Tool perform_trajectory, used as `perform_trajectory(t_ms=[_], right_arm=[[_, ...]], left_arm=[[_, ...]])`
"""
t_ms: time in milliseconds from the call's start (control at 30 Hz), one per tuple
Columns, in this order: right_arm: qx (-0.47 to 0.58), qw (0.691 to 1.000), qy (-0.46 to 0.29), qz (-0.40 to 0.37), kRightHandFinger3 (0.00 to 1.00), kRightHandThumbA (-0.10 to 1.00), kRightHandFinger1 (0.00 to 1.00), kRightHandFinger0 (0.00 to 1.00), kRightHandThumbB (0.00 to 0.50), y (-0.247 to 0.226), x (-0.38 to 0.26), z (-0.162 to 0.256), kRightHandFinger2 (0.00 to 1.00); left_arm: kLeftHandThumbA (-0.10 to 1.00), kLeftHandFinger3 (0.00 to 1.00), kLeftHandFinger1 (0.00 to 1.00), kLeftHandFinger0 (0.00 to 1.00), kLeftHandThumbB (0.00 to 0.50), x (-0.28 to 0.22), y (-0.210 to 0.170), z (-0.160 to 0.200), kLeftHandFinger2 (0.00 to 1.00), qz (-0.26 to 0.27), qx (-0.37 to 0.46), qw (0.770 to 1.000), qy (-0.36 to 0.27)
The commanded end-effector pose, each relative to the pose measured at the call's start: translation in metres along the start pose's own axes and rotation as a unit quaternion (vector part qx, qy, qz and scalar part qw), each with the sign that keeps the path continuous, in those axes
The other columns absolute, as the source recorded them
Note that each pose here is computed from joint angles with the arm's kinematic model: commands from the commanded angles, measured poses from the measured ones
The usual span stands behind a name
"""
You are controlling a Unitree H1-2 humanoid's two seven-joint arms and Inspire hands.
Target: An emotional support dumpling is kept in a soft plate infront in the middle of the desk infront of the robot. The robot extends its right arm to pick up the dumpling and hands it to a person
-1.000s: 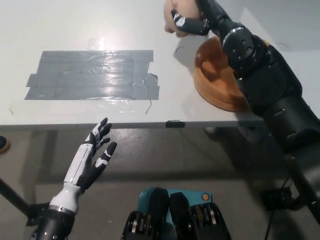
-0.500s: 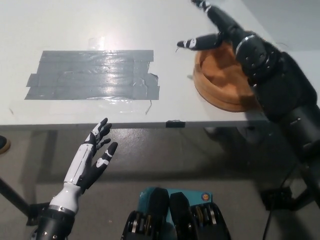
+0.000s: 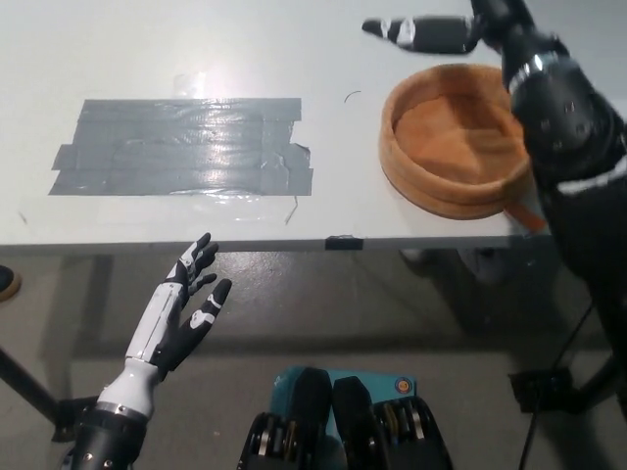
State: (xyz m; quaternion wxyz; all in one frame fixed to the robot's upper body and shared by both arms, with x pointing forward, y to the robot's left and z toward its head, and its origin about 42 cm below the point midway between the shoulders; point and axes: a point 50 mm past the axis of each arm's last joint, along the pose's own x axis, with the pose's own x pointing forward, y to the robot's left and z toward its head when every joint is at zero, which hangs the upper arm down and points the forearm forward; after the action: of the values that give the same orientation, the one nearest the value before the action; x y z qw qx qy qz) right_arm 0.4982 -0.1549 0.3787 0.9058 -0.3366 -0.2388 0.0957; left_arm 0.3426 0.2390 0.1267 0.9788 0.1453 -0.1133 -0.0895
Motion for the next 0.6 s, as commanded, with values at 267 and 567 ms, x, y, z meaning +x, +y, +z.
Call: perform_trajectory(t_ms=[267, 567], right_arm=[[0.117, 0.98, -0.148, -0.06, 1.0, 0.95, 1.0, 1.0, 0.312, 0.017, -0.167, 0.045, 1.0], [0.158, 0.986, -0.023, -0.046, 1.0, 1.0, 1.0, 1.0, 0.221, 0.069, -0.214, -0.035, 1.0]], left_arm=[[0.82, 1.0, 1.0, 0.96, 0.258, 0.024, 0.011, 0.022, 1.0, -0.006, 0.007, 0.999, -0.053], [0.81, 1.0, 1.0, 0.97, 0.26, 0.02, 0.006, 0.016, 1.0, -0.011, -0.001, 0.999, -0.049]])
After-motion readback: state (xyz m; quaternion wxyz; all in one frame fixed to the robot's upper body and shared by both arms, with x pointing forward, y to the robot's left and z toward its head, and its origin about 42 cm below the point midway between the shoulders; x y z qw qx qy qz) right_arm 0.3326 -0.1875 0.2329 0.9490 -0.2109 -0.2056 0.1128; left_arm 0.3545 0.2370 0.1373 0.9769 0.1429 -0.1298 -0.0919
